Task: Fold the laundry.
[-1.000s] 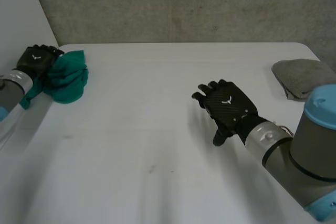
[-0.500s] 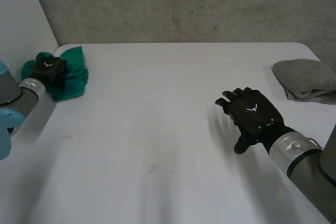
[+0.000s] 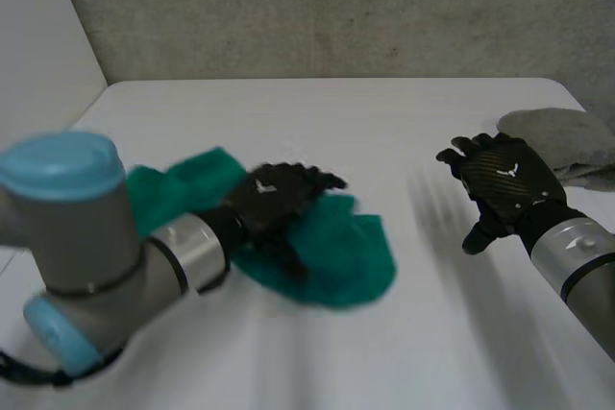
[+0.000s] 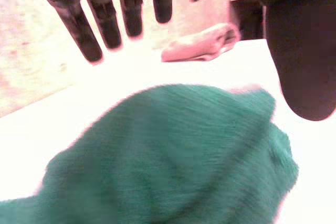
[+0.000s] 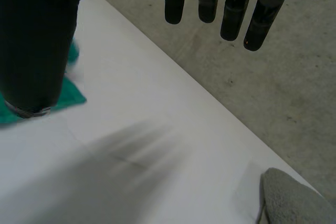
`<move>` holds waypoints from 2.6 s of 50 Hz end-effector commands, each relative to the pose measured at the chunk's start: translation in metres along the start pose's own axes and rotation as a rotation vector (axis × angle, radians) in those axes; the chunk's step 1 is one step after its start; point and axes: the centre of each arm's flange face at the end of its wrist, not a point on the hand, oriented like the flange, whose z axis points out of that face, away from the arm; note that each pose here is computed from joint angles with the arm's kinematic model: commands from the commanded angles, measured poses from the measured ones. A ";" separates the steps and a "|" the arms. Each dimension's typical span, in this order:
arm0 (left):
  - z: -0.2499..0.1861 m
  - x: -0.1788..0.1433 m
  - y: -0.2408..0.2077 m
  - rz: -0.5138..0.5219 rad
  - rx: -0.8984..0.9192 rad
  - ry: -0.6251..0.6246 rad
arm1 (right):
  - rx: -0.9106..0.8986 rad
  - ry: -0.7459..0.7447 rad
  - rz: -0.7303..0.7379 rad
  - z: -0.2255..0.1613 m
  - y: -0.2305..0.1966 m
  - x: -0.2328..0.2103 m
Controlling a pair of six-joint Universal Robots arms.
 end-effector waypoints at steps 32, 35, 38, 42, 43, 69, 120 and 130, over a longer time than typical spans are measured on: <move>-0.036 -0.104 0.052 0.042 -0.354 -0.381 | -0.161 -0.273 0.139 0.037 -0.004 -0.066; -0.038 -0.104 0.055 0.043 -0.350 -0.394 | -0.176 -0.282 0.140 0.052 -0.007 -0.064; -0.042 -0.103 0.057 0.039 -0.348 -0.400 | -0.180 -0.290 0.141 0.063 -0.011 -0.061; -0.044 -0.107 0.061 0.034 -0.346 -0.418 | -0.208 -0.312 0.149 0.081 -0.011 -0.059; -0.044 -0.108 0.062 0.035 -0.343 -0.422 | -0.226 -0.327 0.159 0.086 -0.009 -0.060; -0.006 -0.139 0.072 0.147 -0.220 -0.518 | -0.271 -0.421 0.185 0.124 -0.008 -0.062; -0.025 -0.073 0.050 0.305 -0.020 -0.503 | -0.149 -0.223 -0.076 0.040 0.016 -0.071; -0.032 -0.085 0.037 0.300 0.008 -0.550 | -0.171 -0.163 0.143 0.047 0.021 -0.037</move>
